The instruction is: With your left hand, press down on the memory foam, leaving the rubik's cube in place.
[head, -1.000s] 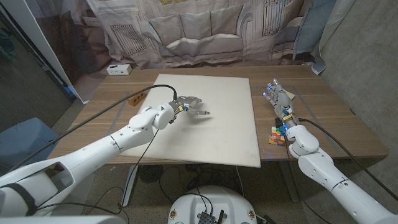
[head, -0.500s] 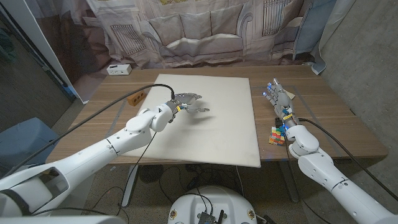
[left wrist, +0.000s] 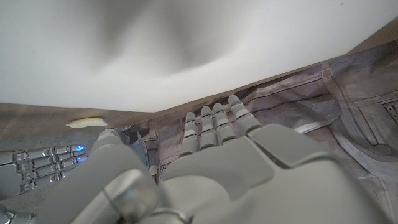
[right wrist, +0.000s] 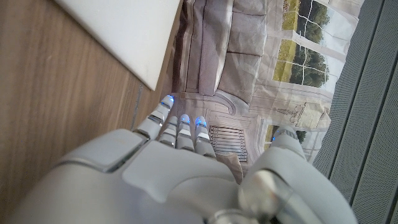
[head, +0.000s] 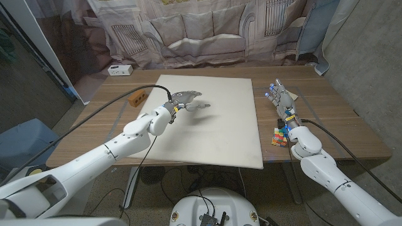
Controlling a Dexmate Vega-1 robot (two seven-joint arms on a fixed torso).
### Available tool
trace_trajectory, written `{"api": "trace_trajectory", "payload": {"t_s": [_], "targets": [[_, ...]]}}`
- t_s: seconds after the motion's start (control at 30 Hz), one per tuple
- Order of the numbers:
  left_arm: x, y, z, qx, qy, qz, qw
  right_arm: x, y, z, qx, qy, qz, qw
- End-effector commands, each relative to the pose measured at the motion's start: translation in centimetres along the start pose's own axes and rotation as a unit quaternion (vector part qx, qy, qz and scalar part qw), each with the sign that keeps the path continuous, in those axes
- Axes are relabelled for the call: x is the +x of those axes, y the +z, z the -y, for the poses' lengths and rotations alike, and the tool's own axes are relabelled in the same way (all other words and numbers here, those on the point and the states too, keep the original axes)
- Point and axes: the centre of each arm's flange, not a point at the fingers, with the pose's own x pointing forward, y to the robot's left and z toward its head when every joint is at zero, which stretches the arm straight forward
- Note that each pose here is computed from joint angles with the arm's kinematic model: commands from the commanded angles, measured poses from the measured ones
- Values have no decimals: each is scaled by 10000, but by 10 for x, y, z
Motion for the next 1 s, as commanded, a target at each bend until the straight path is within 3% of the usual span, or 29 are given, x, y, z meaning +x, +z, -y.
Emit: {"api": "trace_trajectory", "payload": {"t_s": [0.03,0.73,1.0], "targets": [[-8,-16,-6,-449,332,-154,9983,-1,-3,-2,25,19,10,10000],[-18,-43,-20,-1892,677,55,9796,1,-3,-8,27,58,29,10000],[-20,-48,-23,-2113,786,28,9743,1,-2,-6,40,43,44,10000]]}}
